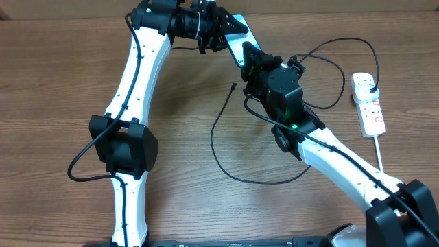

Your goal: Plug charger to phone and switch on socket

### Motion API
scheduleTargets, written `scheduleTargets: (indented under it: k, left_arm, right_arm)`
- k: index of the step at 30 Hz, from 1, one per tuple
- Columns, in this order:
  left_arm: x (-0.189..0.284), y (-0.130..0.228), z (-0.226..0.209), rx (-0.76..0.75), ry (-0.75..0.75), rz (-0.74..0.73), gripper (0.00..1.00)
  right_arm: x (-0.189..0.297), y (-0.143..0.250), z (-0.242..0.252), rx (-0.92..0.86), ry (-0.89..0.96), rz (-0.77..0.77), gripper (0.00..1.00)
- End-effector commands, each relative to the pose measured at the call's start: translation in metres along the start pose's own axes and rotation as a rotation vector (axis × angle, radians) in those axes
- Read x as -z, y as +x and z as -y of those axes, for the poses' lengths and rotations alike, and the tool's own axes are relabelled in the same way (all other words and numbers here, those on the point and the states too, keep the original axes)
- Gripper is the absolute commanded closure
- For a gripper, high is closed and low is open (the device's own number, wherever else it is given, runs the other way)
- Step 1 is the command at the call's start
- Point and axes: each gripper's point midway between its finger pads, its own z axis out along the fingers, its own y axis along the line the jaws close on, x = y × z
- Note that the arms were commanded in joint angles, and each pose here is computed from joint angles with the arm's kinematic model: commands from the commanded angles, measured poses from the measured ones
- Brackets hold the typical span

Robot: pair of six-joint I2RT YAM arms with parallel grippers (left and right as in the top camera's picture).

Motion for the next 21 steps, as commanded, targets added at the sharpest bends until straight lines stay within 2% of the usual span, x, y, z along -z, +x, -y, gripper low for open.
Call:
scheduleTargets:
  k: [1,8,21]
  left_arm:
    - [0.0089,0.0098,0.0243,-0.057,0.018,0.021,0.73]
    - [0.0089,0.0098,0.0243,-0.057,0.018,0.021,0.87]
    - [0.0089,0.0072,0.0219,-0.059,0.005,0.036,0.94]
  right_arm:
    - [-0.0014,0.0134,-0.0188,-0.012,-0.038,-0.045,0.96]
    - [-0.0014,0.0136,-0.0187,-0.012,-0.037,-0.046,0.96]
    - [-0.0014,0.0141,-0.0186,-0.012,-0.037,-0.049,0.95]
